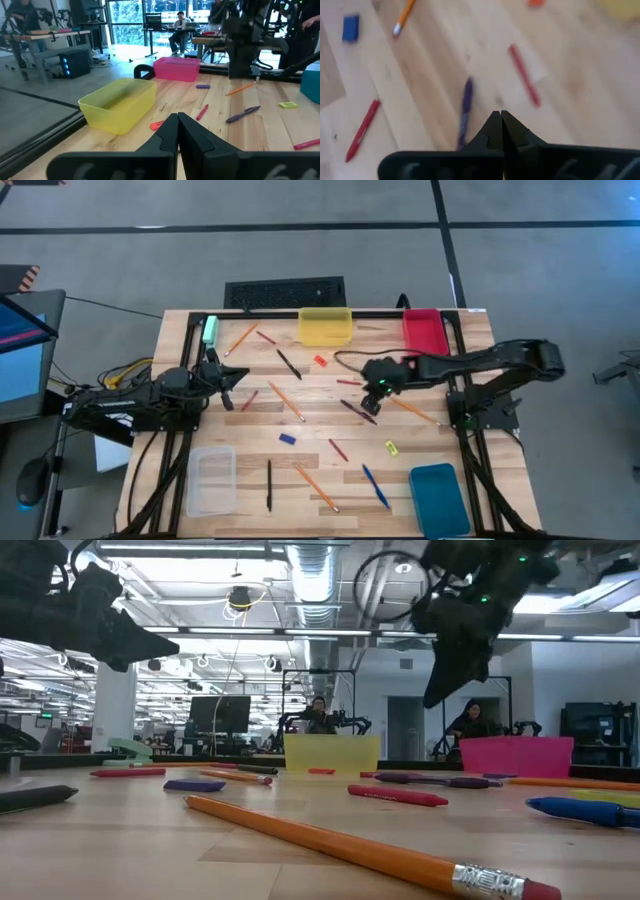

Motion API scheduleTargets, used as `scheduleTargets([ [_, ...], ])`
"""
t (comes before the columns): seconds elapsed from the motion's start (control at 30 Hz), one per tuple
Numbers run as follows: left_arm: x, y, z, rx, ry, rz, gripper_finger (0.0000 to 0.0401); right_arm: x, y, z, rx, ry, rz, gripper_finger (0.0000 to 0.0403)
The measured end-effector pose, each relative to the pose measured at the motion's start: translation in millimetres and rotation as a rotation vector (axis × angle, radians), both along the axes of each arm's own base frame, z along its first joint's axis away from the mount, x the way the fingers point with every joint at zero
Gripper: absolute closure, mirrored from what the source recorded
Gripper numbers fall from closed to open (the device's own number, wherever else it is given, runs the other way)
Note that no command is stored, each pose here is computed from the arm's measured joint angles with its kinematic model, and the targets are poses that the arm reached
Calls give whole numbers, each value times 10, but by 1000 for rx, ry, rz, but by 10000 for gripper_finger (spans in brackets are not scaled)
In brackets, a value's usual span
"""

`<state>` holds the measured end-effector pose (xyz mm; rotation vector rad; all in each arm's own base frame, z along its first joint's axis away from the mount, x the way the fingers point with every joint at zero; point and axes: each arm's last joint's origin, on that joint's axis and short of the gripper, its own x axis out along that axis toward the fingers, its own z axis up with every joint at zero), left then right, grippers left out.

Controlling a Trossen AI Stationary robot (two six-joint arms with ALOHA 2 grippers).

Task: Sort crayons/erasers/pens/pencils in bins
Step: Put the purple pen into the red bin

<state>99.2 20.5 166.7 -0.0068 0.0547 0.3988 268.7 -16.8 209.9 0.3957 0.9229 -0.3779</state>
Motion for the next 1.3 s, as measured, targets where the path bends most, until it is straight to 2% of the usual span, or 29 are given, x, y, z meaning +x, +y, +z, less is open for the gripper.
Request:
scheduleTargets([
  [0.13,0,0,-1,0,0,0,401,178,80,-142,75,125,-15,402],
  [0.3,0,0,0,0,0,0,401,375,185,-278,111,243,-42,398],
  [0.43,0,0,0,0,0,0,401,527,253,-354,143,278,-45,389],
  [0.57,0,0,0,0,0,0,401,653,265,-397,167,341,-56,364],
  [0.83,0,0,0,0,0,0,401,891,269,-425,145,416,-40,295],
  [1.03,0,1,0,0,0,1,401,916,232,-550,196,477,-86,279],
  [1.3,0,0,0,0,0,0,401,867,177,-474,155,493,-98,278],
])
